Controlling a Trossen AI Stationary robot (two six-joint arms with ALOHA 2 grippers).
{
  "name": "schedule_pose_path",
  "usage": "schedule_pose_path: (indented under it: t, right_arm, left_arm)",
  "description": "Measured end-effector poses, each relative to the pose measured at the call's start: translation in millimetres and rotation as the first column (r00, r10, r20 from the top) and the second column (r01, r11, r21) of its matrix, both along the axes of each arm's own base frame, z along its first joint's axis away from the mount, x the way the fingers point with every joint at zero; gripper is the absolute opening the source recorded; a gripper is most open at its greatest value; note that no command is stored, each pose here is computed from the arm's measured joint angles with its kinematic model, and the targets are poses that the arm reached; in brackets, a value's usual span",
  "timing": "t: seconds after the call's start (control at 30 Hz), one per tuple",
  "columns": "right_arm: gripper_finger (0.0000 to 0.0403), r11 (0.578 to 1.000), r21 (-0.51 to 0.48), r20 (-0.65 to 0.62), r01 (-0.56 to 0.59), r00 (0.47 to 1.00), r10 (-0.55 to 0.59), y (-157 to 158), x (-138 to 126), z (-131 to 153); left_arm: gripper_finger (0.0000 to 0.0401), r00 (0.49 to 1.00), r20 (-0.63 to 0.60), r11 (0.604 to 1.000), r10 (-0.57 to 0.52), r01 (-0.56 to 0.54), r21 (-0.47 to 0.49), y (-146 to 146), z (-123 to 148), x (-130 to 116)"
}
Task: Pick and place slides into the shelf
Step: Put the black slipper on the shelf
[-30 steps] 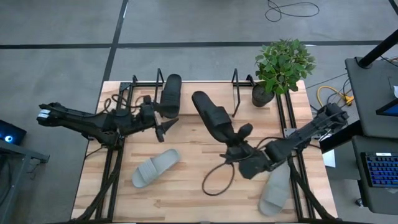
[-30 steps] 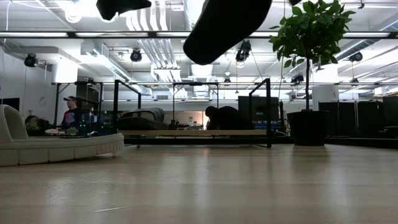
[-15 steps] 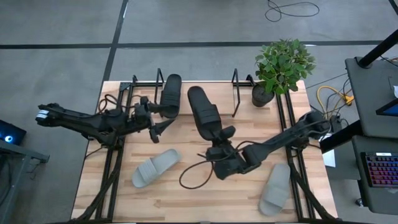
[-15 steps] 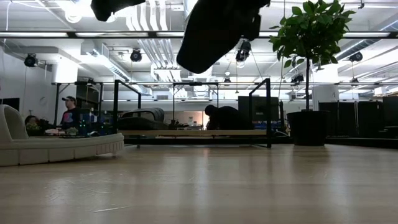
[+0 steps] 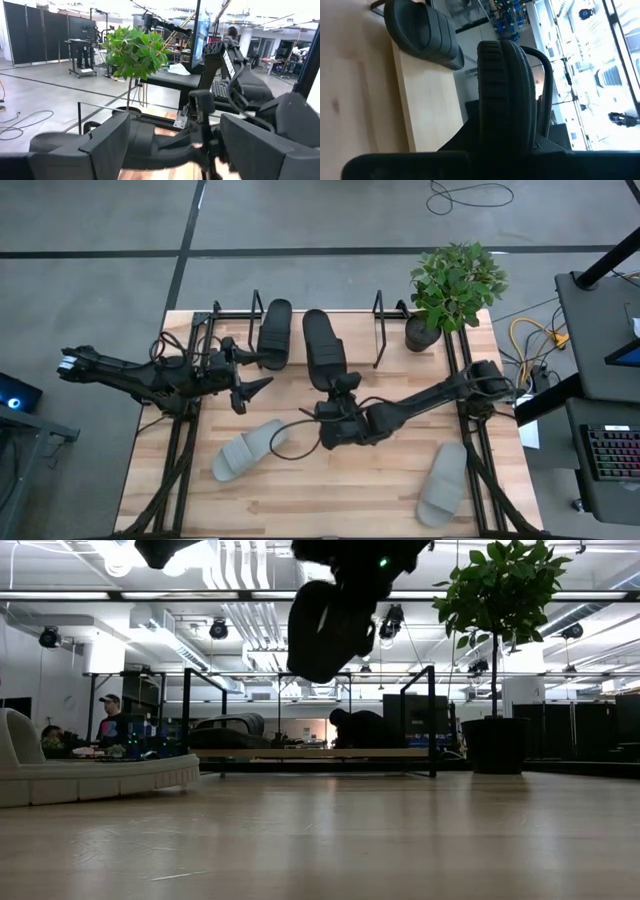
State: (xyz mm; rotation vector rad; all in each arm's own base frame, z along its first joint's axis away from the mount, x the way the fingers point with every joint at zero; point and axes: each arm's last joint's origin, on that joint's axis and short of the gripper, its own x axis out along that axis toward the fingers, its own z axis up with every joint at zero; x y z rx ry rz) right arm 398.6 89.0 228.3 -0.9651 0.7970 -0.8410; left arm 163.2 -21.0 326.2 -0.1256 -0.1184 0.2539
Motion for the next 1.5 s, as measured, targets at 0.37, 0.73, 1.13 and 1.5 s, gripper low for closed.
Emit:
schedule_pose_path:
  t: [0.37, 0.73, 1.13, 1.5]
  right_arm:
    - [0.0034, 1.0, 0.006, -0.07, 0.029, 0.997, -0.029, -21.0, 27.5, -20.6]
    - [0.0034, 0.991, 0.113, -0.002, 0.065, 0.998, -0.066, -50.0, 38.0, -34.7]
    - [0.0034, 0.998, -0.007, -0.095, 0.06, 0.994, -0.06, -53.5, 57.2, -68.5]
    - [0.0034, 0.998, 0.02, -0.078, 0.053, 0.996, -0.051, -71.0, 62.2, -66.7]
  left_arm:
    - [0.0293, 1.0, -0.01, 0.999, 0.006, -0.006, 0.034, 0.1, 0.0, -0.3]
    - [0.0293, 1.0, -0.013, 0.999, 0.007, -0.007, 0.043, 0.2, -0.1, -0.5]
    - [0.0293, 1.0, -0.02, 0.999, 0.007, -0.006, 0.047, 0.2, -0.6, -0.4]
    - [0.0293, 1.0, -0.02, 0.999, 0.007, -0.006, 0.049, 0.2, -0.6, -0.6]
